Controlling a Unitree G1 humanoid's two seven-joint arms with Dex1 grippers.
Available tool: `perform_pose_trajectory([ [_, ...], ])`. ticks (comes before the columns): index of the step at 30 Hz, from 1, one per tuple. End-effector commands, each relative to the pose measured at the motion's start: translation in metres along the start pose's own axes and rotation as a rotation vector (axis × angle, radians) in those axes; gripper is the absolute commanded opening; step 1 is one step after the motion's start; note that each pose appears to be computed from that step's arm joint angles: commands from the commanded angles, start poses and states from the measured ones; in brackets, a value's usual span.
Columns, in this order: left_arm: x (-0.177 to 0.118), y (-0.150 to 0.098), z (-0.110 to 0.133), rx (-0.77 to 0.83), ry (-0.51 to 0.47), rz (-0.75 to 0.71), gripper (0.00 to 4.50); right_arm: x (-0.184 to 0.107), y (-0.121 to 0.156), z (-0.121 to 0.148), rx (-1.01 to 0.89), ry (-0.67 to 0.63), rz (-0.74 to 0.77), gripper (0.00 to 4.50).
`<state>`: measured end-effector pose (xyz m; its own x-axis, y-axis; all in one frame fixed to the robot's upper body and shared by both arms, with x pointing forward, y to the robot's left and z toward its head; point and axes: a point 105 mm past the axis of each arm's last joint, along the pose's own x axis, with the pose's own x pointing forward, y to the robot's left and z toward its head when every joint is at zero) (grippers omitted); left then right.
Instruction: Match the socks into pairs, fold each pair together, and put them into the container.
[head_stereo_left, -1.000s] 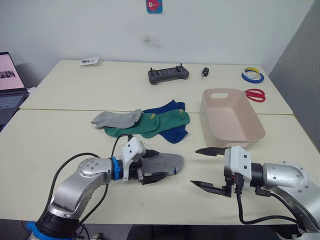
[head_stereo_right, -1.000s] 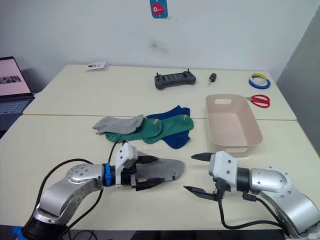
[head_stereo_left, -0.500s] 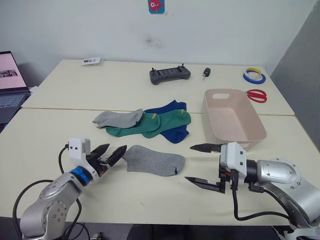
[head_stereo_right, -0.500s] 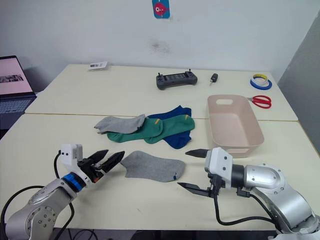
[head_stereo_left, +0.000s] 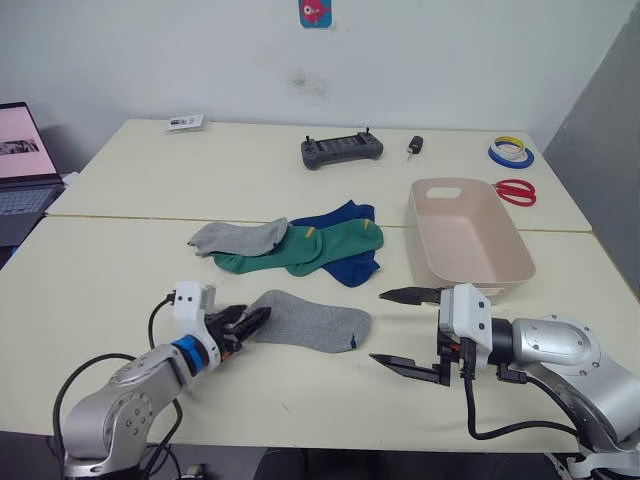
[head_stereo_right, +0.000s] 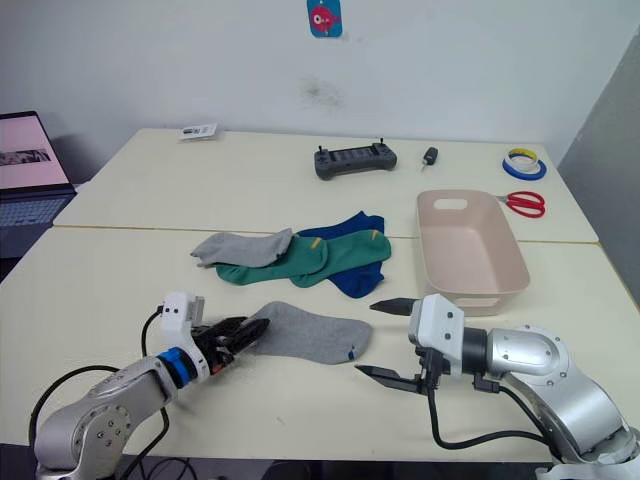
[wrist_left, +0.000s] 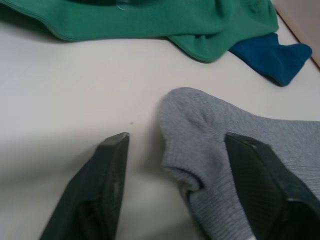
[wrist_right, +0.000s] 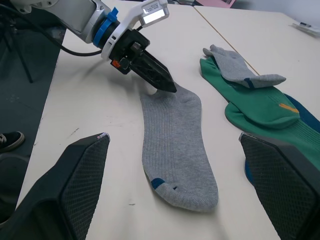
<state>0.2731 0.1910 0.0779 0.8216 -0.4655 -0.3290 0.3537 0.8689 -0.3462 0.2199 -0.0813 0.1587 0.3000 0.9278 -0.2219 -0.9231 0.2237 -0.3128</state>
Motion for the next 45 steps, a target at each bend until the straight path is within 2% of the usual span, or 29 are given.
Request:
perform_pose_trajectory([
  [1, 0.006, -0.007, -0.005, -0.023, 0.022, -0.023, 1.84, -0.002, -0.001, 0.009, -0.046, -0.015, -0.007, 4.5],
  [4, 0.006, -0.004, -0.001, -0.016, -0.006, -0.008, 0.9, -0.003, -0.002, 0.01, -0.048, -0.014, -0.009, 4.5],
  [7, 0.006, -0.002, 0.011, -0.02, -0.075, -0.004, 0.02, -0.003, -0.002, 0.01, -0.049, -0.013, -0.011, 4.5],
  [13, -0.004, 0.008, 0.035, -0.001, -0.162, 0.017, 0.02, -0.003, -0.003, 0.011, -0.05, -0.018, -0.008, 4.5],
  [18, -0.032, 0.026, 0.071, 0.05, -0.218, 0.036, 0.02, -0.001, -0.003, 0.017, -0.049, -0.046, 0.001, 4.5],
  [24, -0.078, 0.046, 0.126, 0.194, -0.226, 0.095, 0.02, 0.007, -0.006, 0.024, -0.043, -0.096, 0.023, 4.5],
  [27, -0.092, 0.042, 0.152, 0.285, -0.19, 0.101, 0.02, 0.011, -0.007, 0.024, -0.039, -0.109, 0.04, 4.5],
  [30, -0.089, 0.024, 0.161, 0.376, -0.138, 0.052, 0.02, 0.014, -0.007, 0.023, -0.041, -0.112, 0.051, 4.5],
  [32, -0.08, 0.012, 0.162, 0.407, -0.118, 0.015, 0.02, 0.015, -0.008, 0.023, -0.042, -0.112, 0.053, 4.5],
  [34, -0.066, 0.0, 0.151, 0.446, -0.075, -0.018, 0.02, 0.014, -0.008, 0.023, -0.044, -0.108, 0.049, 4.5],
  [40, -0.018, -0.054, 0.097, 0.431, 0.02, -0.216, 0.02, 0.006, -0.009, 0.02, -0.041, -0.076, 0.008, 4.5],
  [45, 0.001, -0.09, 0.047, 0.36, 0.143, -0.395, 0.02, -0.002, -0.007, 0.016, -0.038, -0.036, -0.018, 4.5],
])
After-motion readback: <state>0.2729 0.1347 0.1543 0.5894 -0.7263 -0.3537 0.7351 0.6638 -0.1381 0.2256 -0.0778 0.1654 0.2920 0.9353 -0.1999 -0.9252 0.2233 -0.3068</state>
